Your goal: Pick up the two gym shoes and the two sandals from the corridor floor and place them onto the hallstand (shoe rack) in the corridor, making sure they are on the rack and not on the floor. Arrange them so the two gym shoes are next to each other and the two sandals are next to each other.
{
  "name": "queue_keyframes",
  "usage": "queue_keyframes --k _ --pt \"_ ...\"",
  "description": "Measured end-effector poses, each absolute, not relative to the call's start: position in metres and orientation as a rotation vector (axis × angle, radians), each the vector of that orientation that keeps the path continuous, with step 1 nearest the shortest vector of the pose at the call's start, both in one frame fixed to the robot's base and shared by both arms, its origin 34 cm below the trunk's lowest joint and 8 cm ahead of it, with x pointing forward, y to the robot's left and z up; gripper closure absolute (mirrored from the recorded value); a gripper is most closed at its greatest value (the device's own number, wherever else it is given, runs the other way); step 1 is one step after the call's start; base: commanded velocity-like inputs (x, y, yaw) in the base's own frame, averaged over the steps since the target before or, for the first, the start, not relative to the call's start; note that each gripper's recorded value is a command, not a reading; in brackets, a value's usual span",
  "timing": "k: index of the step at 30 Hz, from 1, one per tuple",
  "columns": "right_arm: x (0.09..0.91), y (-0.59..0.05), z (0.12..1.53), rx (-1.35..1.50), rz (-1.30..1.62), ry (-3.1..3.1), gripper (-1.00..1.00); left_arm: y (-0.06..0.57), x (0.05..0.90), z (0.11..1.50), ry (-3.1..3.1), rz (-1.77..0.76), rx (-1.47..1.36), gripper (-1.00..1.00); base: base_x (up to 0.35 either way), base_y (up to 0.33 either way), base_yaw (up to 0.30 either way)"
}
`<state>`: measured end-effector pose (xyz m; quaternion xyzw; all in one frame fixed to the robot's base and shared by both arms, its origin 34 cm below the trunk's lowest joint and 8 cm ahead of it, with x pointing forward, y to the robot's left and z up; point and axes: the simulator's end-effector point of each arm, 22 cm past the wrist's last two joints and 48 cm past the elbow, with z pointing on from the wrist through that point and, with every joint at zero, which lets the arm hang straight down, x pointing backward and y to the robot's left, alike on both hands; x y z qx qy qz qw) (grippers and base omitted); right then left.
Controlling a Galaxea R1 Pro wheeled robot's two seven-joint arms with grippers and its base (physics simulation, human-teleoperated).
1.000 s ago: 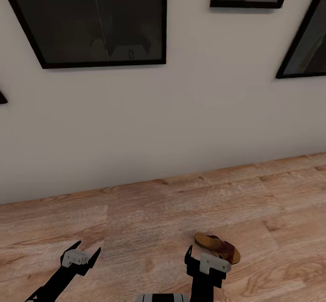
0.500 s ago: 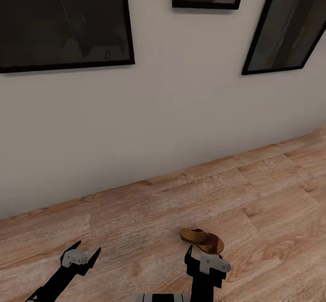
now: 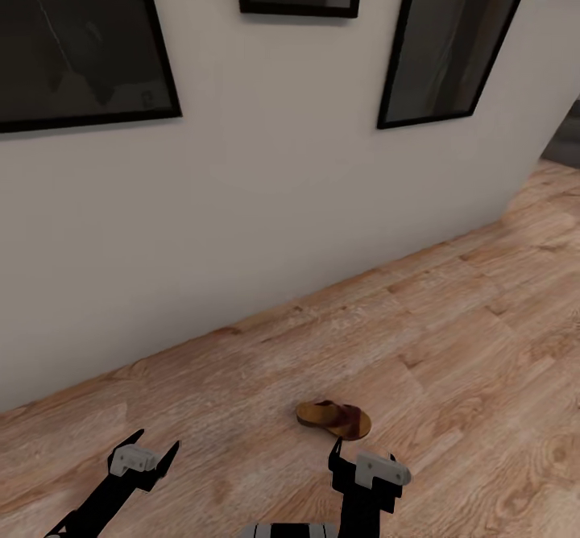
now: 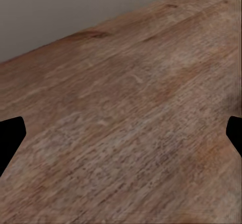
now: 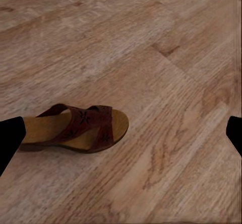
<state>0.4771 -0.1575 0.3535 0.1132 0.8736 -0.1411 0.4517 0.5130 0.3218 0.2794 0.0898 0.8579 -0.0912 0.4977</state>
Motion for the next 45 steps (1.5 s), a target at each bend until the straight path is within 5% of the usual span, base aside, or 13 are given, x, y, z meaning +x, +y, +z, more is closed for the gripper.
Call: queue_keyframes --k 45 --pt "0.478 -0.158 0.3548 0.292 -0.343 2.149 -1.0 0.322 0.5132 0.2796 2.076 -0.221 0.216 -1.0 0.0 0.0 -0.288"
